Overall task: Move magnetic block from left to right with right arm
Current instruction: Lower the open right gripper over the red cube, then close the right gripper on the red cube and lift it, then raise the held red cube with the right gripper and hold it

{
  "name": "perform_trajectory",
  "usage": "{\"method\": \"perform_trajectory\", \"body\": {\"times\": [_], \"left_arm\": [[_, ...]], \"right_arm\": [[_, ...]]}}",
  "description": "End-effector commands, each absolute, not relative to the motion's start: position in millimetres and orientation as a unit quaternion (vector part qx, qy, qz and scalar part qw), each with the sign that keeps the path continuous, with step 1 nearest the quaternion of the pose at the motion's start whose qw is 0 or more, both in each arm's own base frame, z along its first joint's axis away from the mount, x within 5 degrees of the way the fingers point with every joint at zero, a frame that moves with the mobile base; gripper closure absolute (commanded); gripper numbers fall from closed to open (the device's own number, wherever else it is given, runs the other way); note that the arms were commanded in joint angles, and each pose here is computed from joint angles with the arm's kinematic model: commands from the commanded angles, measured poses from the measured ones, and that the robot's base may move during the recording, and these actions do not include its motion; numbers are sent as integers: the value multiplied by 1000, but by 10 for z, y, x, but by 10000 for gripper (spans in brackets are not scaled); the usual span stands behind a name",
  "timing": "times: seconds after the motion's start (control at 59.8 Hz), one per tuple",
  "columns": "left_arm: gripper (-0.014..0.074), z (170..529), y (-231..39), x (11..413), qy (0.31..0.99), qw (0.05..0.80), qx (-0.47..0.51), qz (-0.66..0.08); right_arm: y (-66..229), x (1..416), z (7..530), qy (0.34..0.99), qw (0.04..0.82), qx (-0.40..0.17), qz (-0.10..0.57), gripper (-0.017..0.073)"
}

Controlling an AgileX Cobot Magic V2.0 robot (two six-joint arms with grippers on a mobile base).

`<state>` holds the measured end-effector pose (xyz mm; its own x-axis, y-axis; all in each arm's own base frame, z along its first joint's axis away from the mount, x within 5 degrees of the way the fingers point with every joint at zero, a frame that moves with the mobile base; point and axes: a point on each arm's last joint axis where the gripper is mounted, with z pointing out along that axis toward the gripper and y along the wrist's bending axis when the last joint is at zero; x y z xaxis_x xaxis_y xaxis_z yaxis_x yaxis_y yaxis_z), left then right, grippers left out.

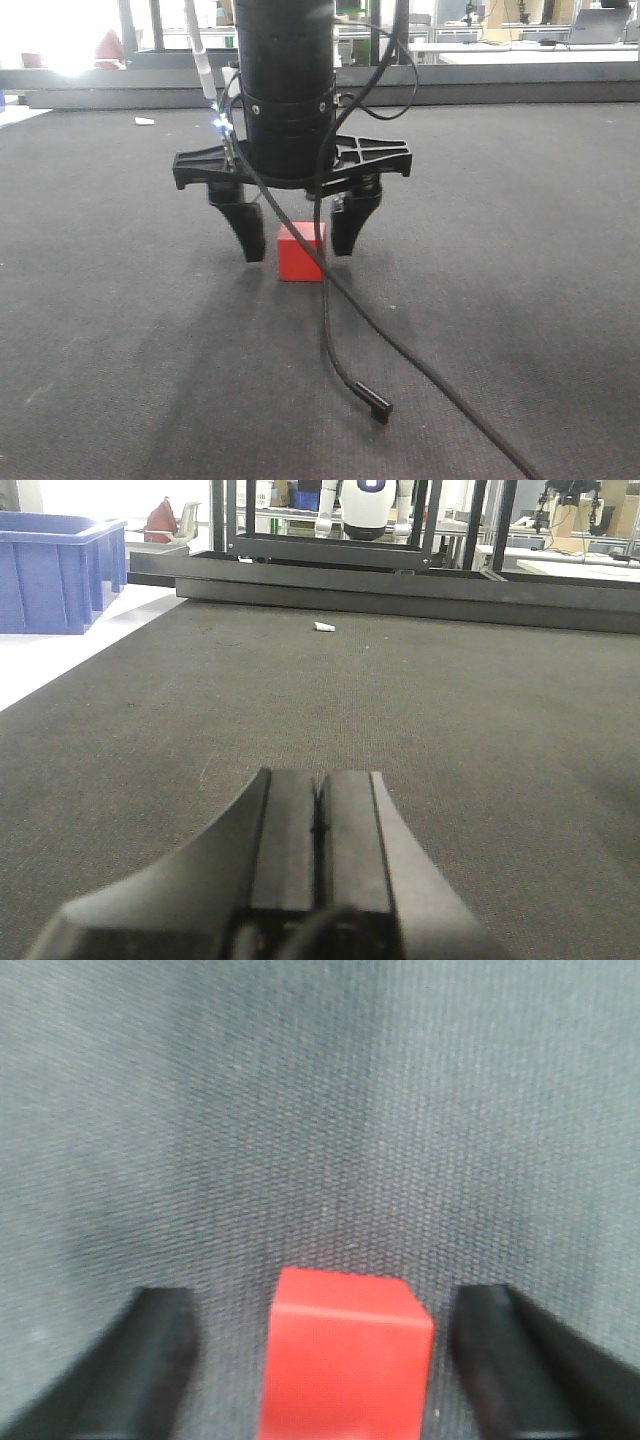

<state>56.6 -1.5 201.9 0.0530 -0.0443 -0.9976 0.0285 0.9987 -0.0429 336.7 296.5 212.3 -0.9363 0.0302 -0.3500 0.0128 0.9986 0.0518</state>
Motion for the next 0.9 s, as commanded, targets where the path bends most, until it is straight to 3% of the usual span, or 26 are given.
{"method": "perform_trajectory", "body": {"times": [0.0,0.15,0.234,0.552,0.886], "left_arm": [[710,2073,-13,551,653,757,-8,-27],[710,2073,-13,551,653,757,-8,-27],[709,2073,-13,551,653,757,-8,-27],[710,2073,-13,551,653,757,-8,-27],[710,2073,-13,551,653,757,-8,-27]], "right_arm": [[2936,3383,2493,974,221,16,57,198],[2922,3377,2506,974,218,17,53,408],[2892,3383,2556,974,221,15,56,450],[2466,3434,3090,962,266,-45,51,452],[1657,3202,3582,945,314,-64,58,452]]}}
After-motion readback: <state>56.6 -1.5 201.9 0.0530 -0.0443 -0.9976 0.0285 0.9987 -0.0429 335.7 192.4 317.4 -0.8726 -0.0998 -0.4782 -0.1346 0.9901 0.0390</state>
